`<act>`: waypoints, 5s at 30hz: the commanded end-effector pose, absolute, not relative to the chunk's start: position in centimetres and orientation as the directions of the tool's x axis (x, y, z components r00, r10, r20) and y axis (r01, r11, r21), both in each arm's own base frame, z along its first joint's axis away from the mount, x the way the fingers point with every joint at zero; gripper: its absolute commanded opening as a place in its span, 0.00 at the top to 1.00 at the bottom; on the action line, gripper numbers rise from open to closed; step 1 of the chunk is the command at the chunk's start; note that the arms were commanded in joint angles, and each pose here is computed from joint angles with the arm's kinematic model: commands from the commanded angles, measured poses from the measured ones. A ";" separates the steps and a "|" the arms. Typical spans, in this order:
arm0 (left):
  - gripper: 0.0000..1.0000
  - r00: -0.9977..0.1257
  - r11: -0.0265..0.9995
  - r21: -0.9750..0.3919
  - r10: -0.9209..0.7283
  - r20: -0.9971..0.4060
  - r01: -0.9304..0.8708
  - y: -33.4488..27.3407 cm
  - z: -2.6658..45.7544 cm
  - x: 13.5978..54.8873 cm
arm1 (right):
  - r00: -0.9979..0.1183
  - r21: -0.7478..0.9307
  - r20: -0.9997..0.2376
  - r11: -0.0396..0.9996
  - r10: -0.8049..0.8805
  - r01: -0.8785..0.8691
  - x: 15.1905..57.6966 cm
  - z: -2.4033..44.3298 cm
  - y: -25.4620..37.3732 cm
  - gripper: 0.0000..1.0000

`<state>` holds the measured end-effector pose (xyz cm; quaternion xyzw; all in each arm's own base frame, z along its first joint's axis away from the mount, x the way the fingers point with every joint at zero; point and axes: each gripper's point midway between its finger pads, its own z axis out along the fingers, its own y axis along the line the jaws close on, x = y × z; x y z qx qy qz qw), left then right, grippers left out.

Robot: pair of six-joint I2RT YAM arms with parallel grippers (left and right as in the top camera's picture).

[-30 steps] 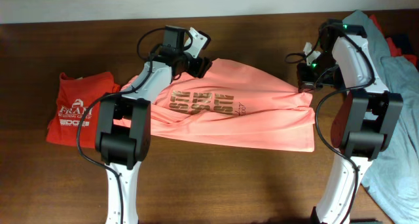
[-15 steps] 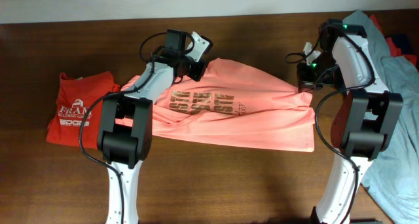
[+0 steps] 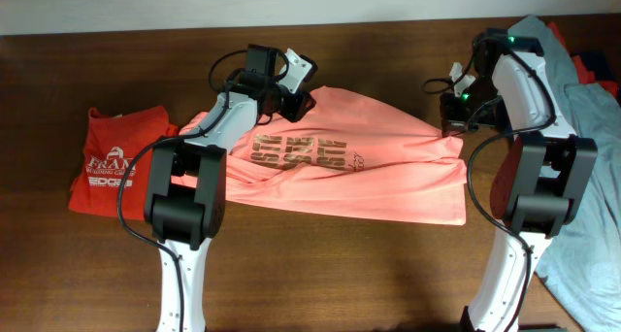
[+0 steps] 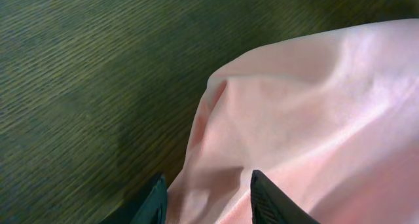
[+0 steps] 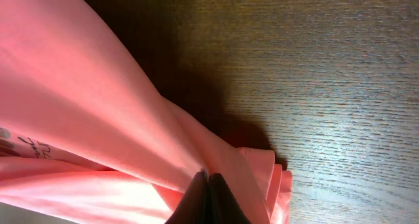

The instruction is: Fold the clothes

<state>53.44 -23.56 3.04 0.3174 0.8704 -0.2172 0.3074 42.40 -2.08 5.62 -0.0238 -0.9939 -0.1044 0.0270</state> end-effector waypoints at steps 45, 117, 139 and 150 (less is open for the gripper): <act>1.00 -0.926 0.855 -0.359 0.368 -0.086 0.374 -15.0 10.3 38.0 | -0.958 0.041 0.286 0.998 0.024 0.038 36.0 8.9 -4.3 0.91; 0.63 -0.896 0.826 -0.387 0.444 -0.004 0.410 -17.6 5.5 34.2 | -0.999 0.384 -0.025 0.923 -0.023 -0.031 43.0 6.7 1.2 0.96; 0.64 -0.896 0.826 -0.387 0.444 -0.003 0.410 -17.6 5.5 34.1 | -0.957 0.121 0.290 0.993 -0.028 0.008 35.9 9.6 -3.1 0.90; 0.63 -0.896 0.826 -0.387 0.444 -0.003 0.410 -17.6 5.5 34.1 | -0.900 0.124 0.434 0.992 -0.034 0.022 32.0 5.7 -2.9 0.76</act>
